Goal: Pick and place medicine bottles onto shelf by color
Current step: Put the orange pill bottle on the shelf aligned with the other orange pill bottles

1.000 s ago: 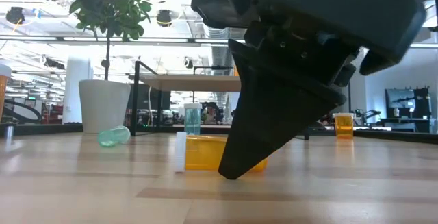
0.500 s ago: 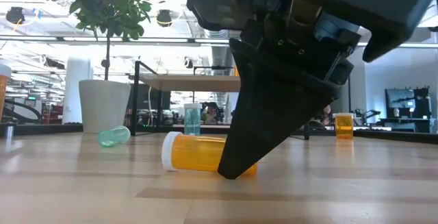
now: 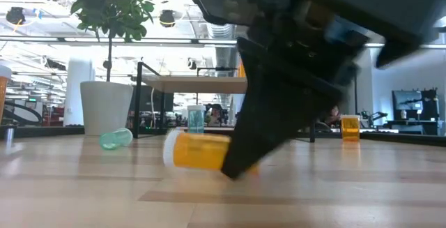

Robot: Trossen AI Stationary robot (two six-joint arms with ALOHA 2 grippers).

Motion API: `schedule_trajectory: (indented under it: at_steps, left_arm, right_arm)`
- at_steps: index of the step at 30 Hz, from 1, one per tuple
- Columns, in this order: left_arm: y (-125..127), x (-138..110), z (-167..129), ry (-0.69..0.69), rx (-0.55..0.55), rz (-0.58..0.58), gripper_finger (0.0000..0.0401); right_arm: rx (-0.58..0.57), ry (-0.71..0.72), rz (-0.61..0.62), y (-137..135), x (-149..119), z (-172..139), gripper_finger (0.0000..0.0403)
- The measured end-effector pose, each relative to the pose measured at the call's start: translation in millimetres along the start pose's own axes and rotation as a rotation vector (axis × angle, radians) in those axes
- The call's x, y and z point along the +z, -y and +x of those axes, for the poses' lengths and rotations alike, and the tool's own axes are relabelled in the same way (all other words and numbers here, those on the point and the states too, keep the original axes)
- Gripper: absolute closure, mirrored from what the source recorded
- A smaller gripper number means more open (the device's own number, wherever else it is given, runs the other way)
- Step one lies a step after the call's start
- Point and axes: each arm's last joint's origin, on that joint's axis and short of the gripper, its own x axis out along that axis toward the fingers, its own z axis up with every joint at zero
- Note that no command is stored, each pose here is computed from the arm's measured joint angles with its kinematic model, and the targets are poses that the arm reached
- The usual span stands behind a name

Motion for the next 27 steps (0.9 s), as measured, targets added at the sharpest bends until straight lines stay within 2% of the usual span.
schedule_trajectory:
  at_steps: [7, 12, 21, 27]
  left_arm:
    - [7.0, 26.0, 0.5, 0.077, -0.049, 0.062, 0.0154]
    - [8.7, 37.0, 1.9, 0.096, -0.081, 0.091, 0.0154]
    - [-0.5, 39.0, 10.3, 0.094, -0.057, 0.068, 0.0154]
    - [-16.4, 43.1, 32.8, 0.128, -0.082, 0.015, 0.0154]
  right_arm:
    - [0.044, 0.107, -0.041, 6.2, 23.9, -15.4, 0.0282]
    - [0.105, 0.19, -0.039, 22.1, 19.7, -21.7, 0.0286]
    - [0.287, 0.539, 0.12, 86.0, -20.9, -51.7, 0.0284]
    - [0.327, 0.836, 0.155, 125.4, -42.2, -68.3, 0.0281]
